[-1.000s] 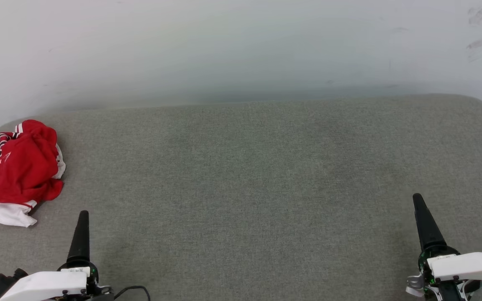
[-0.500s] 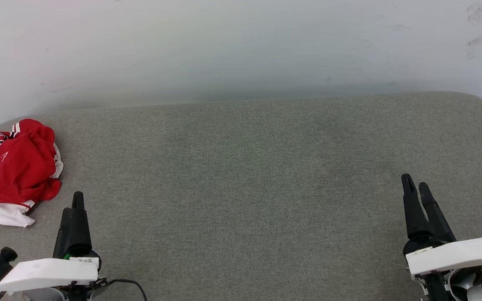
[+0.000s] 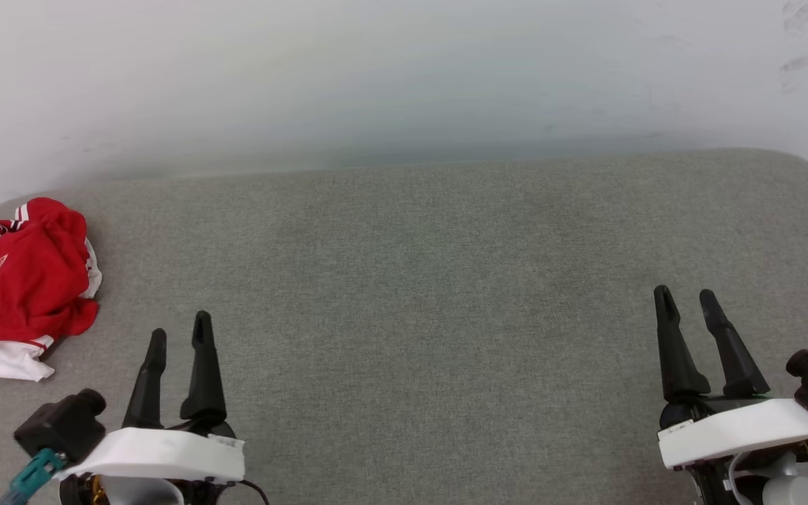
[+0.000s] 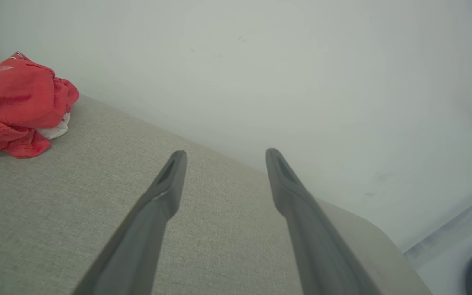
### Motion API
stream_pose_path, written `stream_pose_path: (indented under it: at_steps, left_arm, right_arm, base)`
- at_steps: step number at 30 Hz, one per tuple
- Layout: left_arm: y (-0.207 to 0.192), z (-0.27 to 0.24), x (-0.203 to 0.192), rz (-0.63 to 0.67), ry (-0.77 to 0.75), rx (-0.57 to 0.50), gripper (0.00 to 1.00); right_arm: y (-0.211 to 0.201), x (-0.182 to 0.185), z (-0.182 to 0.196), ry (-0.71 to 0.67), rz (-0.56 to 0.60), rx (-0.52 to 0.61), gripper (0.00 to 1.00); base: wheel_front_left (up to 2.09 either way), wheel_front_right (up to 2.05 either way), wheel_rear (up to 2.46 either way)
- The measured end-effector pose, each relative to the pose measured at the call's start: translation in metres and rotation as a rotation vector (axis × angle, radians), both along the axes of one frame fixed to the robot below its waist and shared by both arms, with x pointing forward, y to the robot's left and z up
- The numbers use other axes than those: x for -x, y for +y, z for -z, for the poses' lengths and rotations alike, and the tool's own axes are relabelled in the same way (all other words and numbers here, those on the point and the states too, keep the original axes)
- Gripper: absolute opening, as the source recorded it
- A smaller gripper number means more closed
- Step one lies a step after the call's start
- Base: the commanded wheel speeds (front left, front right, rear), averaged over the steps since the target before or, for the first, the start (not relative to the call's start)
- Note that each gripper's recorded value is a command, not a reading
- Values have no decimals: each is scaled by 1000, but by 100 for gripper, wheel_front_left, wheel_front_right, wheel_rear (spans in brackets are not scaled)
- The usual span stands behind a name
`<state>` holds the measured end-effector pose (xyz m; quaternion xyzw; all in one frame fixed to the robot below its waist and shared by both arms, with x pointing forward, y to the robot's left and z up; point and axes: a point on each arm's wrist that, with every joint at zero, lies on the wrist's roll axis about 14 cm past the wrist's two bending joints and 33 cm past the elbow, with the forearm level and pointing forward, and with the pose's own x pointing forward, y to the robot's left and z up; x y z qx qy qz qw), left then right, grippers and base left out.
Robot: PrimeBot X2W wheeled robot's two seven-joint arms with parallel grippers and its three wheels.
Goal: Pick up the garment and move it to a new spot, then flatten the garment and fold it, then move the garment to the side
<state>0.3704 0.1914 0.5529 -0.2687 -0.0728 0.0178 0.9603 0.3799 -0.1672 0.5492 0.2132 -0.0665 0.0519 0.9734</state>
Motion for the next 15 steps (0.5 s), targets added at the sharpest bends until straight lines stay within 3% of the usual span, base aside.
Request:
stream_pose_path:
  at_steps: [15]
  left_arm:
    - [-34, 3, 3, 22, 31, -326, 100]
  right_arm:
    - [-4, 3, 7, -4, 29, 201, 100]
  base:
    - [0, 0, 0]
